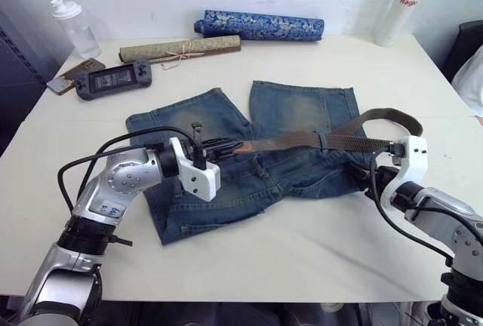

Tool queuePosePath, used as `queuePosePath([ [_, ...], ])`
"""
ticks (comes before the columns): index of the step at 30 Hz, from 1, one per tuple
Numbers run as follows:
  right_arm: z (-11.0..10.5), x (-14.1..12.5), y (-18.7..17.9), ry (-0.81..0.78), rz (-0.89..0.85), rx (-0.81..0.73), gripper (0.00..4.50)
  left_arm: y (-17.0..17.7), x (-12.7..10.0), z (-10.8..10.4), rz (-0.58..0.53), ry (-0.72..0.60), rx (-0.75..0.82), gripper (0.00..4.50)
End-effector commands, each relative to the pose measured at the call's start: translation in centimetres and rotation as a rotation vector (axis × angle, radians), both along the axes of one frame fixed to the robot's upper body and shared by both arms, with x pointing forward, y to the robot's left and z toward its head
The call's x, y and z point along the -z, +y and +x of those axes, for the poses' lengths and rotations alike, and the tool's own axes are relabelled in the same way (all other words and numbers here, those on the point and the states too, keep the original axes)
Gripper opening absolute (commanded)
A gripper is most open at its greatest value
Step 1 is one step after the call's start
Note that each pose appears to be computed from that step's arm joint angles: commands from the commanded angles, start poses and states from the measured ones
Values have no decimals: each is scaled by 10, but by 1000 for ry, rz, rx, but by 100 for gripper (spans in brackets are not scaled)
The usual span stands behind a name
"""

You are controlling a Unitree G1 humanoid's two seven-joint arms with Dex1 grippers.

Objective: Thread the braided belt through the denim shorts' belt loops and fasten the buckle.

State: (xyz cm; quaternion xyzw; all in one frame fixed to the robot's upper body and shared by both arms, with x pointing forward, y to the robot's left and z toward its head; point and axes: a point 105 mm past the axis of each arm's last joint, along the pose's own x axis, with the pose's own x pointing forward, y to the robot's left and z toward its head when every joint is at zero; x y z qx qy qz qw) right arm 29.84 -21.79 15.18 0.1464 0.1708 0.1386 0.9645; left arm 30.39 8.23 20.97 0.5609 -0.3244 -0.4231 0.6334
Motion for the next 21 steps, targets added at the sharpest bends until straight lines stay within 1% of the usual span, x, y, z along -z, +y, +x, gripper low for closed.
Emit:
queuePosePath([
  [1, -7, -33, 3, -98, 53, -41, 169, -3, -12, -5, -30, -48, 14, 0],
  [2, -7, -43, 1, -128, 94, -37, 208, -4, -12, -6, -33, -49, 18, 0],
  [3, -8, -53, 0, -156, 142, -39, 260, -5, -12, -7, -36, -50, 21, 0],
  [4, -11, -65, 3, -181, 198, -70, 302, -5, -12, -7, -37, -52, 22, 0],
  [5, -15, -74, 7, -194, 243, -106, 354, -5, -12, -7, -37, -55, 22, 0],
  [7, -25, -88, 19, -193, 338, -186, 354, -4, -13, -7, -45, -65, 17, 0],
  [9, -30, -98, 43, -193, 487, -277, 354, -3, -15, -6, -53, -74, 12, 0],
  [11, -29, -99, 68, -186, 632, -318, 354, -3, -16, -6, -58, -80, 9, 0],
  [12, -29, -93, 83, -154, 690, -328, 354, -3, -17, -6, -60, -83, 8, 0],
  [15, -29, -74, 121, -16, 890, -286, 354, -4, -19, -6, -64, -96, 8, 0],
  [19, -24, -63, 139, 127, 1086, -177, 354, -5, -21, -7, -68, -108, 8, 0],
  [21, -22, -58, 141, 167, 1123, -144, 354, -5, -21, -7, -66, -110, 8, 0],
])
